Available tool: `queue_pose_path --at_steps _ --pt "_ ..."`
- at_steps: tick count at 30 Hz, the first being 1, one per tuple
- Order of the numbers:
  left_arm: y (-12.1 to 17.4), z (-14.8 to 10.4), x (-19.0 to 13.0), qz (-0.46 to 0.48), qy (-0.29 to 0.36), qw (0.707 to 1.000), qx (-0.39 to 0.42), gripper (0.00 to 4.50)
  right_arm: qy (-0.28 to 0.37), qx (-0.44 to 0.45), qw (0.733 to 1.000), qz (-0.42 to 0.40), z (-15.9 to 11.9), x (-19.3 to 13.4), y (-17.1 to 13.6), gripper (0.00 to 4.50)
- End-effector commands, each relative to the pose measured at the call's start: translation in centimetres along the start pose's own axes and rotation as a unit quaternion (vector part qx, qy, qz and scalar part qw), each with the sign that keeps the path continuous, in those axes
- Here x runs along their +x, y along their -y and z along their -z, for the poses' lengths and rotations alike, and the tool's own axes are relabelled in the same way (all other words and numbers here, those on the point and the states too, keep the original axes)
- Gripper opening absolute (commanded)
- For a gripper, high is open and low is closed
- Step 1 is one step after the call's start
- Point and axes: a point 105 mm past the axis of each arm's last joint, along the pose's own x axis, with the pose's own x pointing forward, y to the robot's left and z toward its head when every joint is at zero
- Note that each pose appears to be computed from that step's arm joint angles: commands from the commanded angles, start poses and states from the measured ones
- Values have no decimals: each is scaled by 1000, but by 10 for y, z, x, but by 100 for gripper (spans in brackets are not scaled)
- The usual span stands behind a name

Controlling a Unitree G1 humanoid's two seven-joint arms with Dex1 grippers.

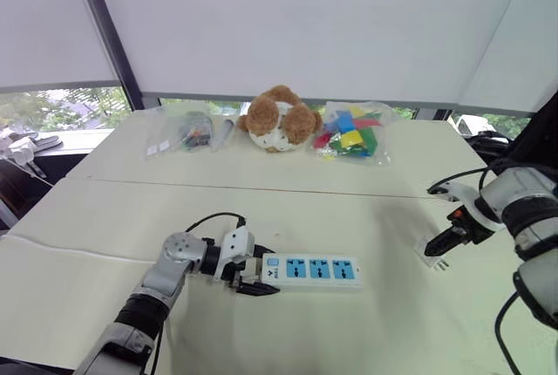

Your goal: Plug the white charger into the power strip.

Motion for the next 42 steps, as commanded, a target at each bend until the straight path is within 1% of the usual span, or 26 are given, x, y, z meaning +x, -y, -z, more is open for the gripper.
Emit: queue_pose_path --at_steps 1,10,12,13,15,18,19,23,29,33,34,35,37,38,39,41,42 --pt "10 4 8 21 -6 1000 -8 304 20 -9 1000 4 -11 -9 0 450" --pt "15 7 10 16 -7 1000 -14 304 19 3 1000 2 -16 10 -3 450" --pt "15 7 10 14 -7 1000 -15 304 16 4 1000 2 -17 15 -5 395" --pt "15 8 11 12 -7 1000 -14 304 15 5 1000 7 -18 17 -4 359" --pt "14 8 11 5 -6 1000 -12 304 10 3 1000 5 -18 21 -6 263" --pt "8 8 9 -11 -5 1000 -10 304 3 -4 1000 15 -17 25 -5 97" --pt "7 8 9 -15 -5 1000 -9 304 3 -5 1000 11 -18 26 -6 76" --pt "0 8 7 -30 -1 999 -9 304 2 -14 1000 5 -22 25 -9 80" --pt "-2 10 10 -32 0 999 -7 304 18 -16 1000 -13 -29 14 -14 80" --pt "-6 10 12 -32 3 999 -11 304 63 -37 997 -26 -45 -3 -19 80" --pt "-7 10 12 -31 5 999 -15 304 88 -49 994 -35 -53 -11 -23 80" --pt "-7 10 11 -26 4 999 -18 304 127 -68 988 -52 -65 -21 -30 80" --pt "-7 11 5 -13 -2 1000 -22 304 236 -107 962 -92 -93 -46 -49 80" --pt "-7 12 2 -5 -8 1000 -22 304 298 -148 936 -116 -104 -60 -62 80" --pt "-7 12 0 3 -14 1000 -22 304 352 -173 910 -132 -110 -73 -74 80" --pt "-9 13 -5 18 -25 999 -20 304 426 -199 871 -140 -113 -84 -90 80" --pt "-12 13 -7 24 -31 999 -19 304 454 -211 854 -141 -111 -84 -99 80"
